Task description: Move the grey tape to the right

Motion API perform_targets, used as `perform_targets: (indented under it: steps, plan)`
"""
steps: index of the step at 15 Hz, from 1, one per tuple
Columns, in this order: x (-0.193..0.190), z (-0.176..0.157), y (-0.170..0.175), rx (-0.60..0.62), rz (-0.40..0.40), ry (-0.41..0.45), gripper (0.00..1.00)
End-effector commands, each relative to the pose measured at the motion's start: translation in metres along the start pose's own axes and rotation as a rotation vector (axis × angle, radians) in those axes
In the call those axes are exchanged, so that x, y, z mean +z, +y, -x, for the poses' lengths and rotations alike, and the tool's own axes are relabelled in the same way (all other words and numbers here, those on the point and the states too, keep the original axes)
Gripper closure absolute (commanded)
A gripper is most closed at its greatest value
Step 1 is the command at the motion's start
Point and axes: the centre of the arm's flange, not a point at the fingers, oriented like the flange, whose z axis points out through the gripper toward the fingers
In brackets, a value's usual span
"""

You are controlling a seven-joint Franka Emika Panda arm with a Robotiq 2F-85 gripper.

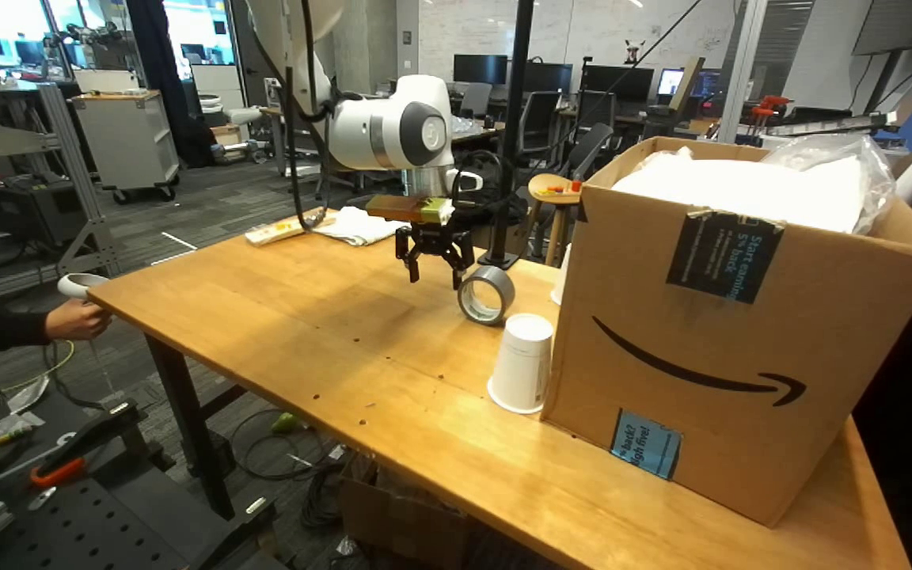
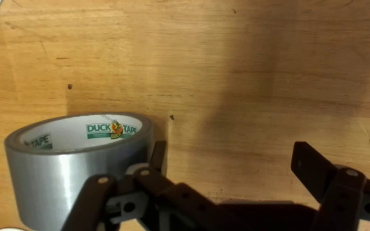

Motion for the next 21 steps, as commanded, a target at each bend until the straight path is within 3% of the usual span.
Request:
perform_targets:
  steps: [1,12,21]
  plan:
    - [-0.003,-0.007,0.022,-0.017,0.004,0.028,0.0]
    - [0.002,-0.009,0.101,-0.013,0.043,0.024,0.0]
    - [0.005,0.01,0.101,-0.028,0.034,0.015,0.0]
